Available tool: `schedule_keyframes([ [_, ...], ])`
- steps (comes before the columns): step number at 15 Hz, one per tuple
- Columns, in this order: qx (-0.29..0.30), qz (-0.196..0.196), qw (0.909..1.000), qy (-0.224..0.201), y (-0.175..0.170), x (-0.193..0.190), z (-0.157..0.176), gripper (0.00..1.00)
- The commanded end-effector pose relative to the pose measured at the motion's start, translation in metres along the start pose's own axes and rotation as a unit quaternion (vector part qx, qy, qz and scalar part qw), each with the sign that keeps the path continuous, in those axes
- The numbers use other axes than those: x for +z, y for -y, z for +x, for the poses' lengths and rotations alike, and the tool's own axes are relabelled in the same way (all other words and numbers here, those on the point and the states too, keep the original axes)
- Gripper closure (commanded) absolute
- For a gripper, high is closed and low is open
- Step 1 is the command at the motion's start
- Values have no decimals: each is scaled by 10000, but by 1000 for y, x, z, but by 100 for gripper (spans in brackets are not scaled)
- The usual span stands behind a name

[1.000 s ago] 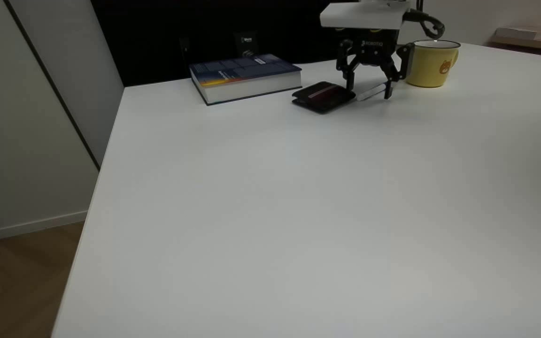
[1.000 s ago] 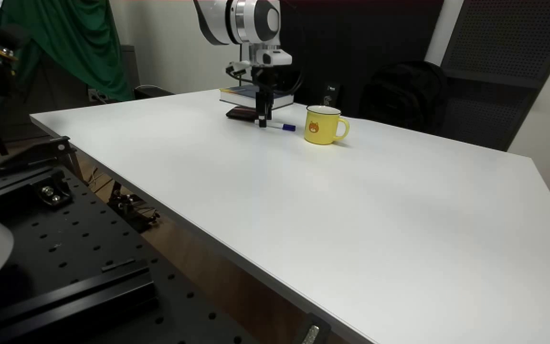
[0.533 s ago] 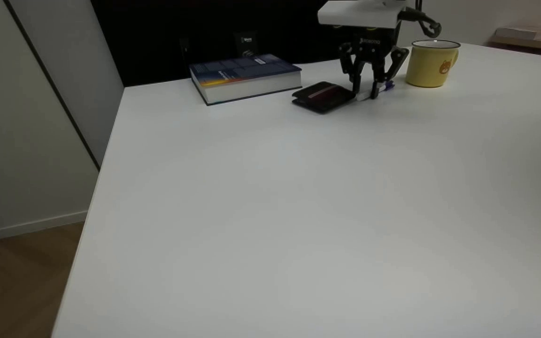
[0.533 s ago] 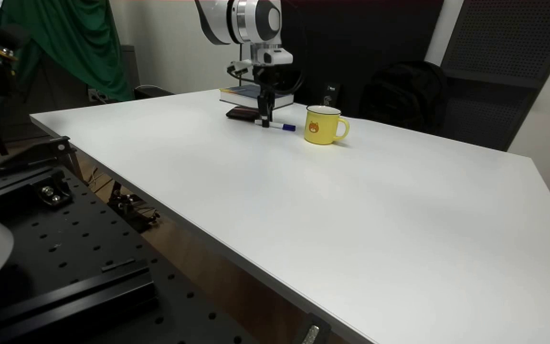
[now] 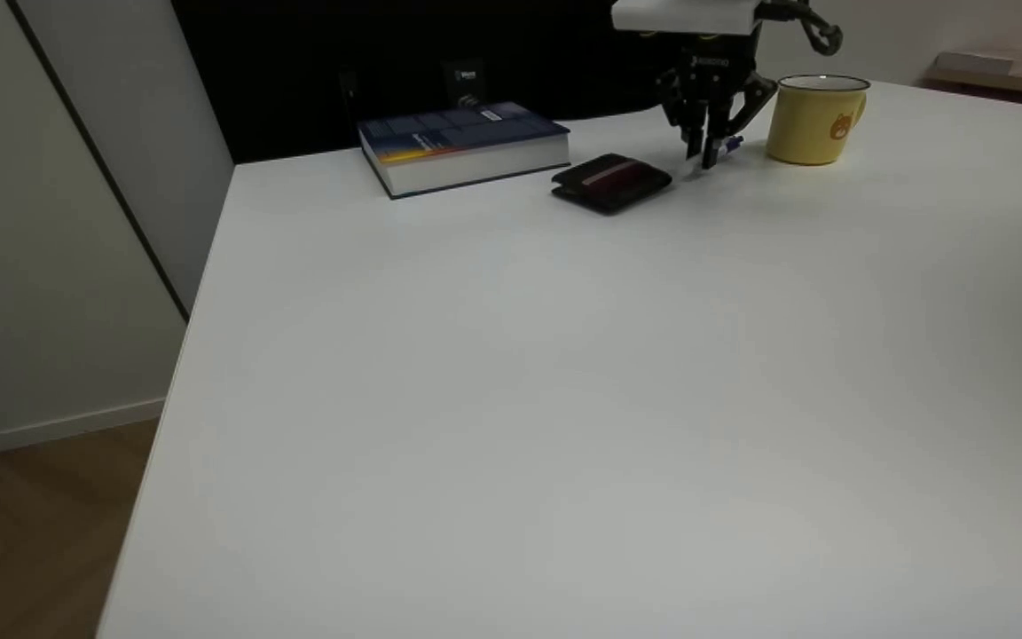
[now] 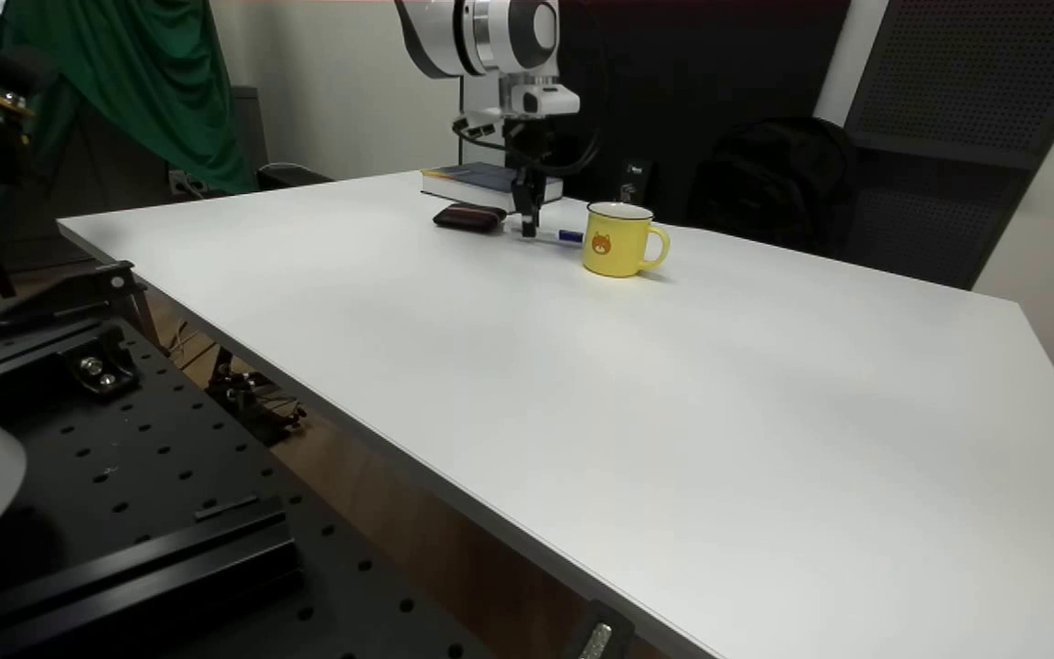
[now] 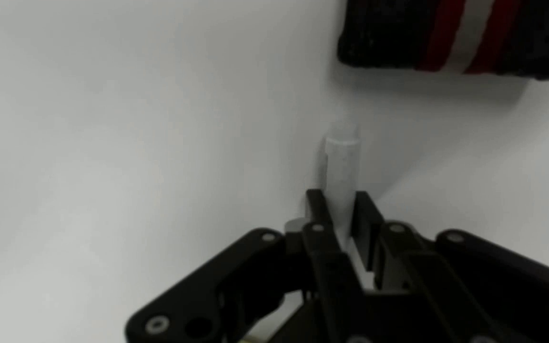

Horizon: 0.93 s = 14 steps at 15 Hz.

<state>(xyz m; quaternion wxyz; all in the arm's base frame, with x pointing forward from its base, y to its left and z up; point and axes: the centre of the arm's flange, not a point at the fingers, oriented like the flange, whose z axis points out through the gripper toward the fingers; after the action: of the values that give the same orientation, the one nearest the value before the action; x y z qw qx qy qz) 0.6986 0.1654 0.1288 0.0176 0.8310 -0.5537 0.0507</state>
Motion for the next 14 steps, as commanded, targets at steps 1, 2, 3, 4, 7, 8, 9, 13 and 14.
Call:
schedule_keyframes([
  [1,167,55,9998,-13,27,-21,11,96],
  [2,160,71,9998,3,31,-28,12,96],
  [3,141,61,9999,24,35,-34,12,96],
  [4,120,52,9999,45,38,-40,11,96],
  [7,42,60,9998,201,42,-66,11,96],
  [8,45,108,9996,267,41,-77,14,96],
  [9,45,152,9992,353,40,-87,17,96],
  [13,148,496,9953,816,30,-123,40,96],
  [14,160,581,9933,981,26,-133,49,96],
])
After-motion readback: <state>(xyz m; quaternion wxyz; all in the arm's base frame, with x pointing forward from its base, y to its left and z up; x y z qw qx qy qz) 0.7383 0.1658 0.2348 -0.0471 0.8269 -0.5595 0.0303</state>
